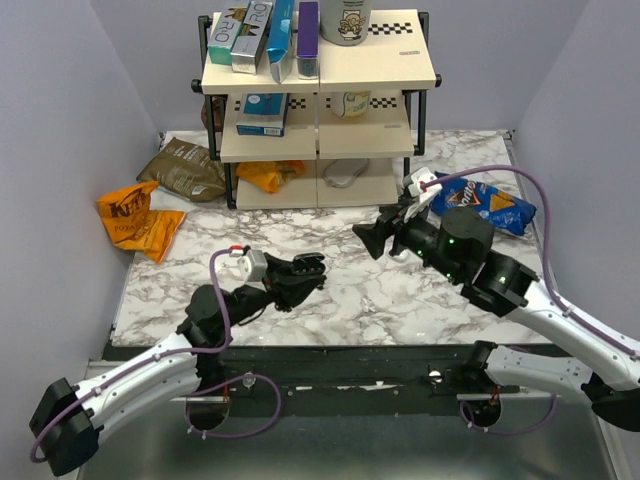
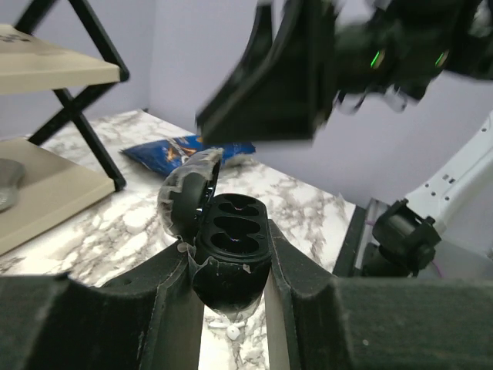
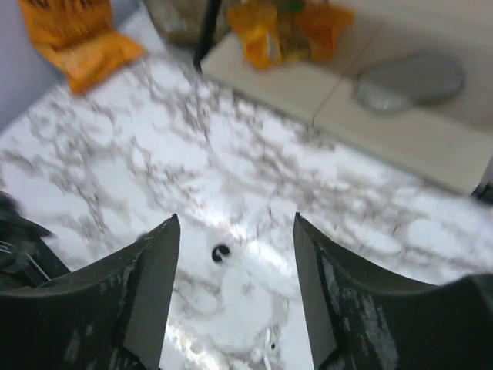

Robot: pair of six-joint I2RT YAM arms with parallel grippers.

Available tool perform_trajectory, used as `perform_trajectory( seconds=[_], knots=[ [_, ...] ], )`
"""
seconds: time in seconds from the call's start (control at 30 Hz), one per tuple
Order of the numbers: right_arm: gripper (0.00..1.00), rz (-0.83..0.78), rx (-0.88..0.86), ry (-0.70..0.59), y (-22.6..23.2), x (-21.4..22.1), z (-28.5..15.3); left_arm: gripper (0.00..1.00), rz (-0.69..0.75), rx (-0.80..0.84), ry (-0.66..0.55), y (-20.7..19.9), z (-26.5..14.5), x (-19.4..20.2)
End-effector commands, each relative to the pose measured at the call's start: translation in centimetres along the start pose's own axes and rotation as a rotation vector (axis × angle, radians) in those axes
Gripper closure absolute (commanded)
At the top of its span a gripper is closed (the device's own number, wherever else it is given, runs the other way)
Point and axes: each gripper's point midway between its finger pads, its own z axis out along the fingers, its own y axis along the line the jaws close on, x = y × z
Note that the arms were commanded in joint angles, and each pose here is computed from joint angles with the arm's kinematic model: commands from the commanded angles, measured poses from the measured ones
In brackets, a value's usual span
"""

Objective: Insert the wireless bluetooth earbuds into the charging case
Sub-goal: Open the charging case, then pick up the earbud from the center of the board.

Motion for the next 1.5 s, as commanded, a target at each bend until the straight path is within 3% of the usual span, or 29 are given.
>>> perform_trajectory(
  seconds=[0.0, 0.13, 0.37, 0.57, 0.63, 1.47],
  knots=[
    [0.39, 0.07, 0.021, 0.224, 0.3, 8.2, 3.6, 1.0, 0.044, -0.18, -0.046, 2.4, -1.4, -0.8],
    [0.44, 0.096, -0.093, 0.387, 2.8, 12.7, 5.9, 1.0, 0.04, -0.21, -0.045, 2.6, -2.2, -1.1],
    [0.53, 0.142, -0.184, 0.472, 5.0, 15.8, 8.2, 1.0, 0.029, -0.26, -0.067, 3.2, -3.5, -1.8],
    [0.39, 0.214, -0.29, 0.524, 7.9, 17.2, 9.6, 1.0, 0.026, -0.28, -0.089, 3.4, -4.0, -2.3],
    [0.39, 0.23, -0.301, 0.537, 8.3, 17.6, 9.9, 1.0, 0.028, -0.279, -0.082, 3.4, -3.9, -2.2],
    [0.47, 0.27, -0.147, 0.632, 6.4, 22.2, 12.0, 1.0, 0.017, -0.278, -0.048, 3.4, -3.7, -1.2]
  ],
)
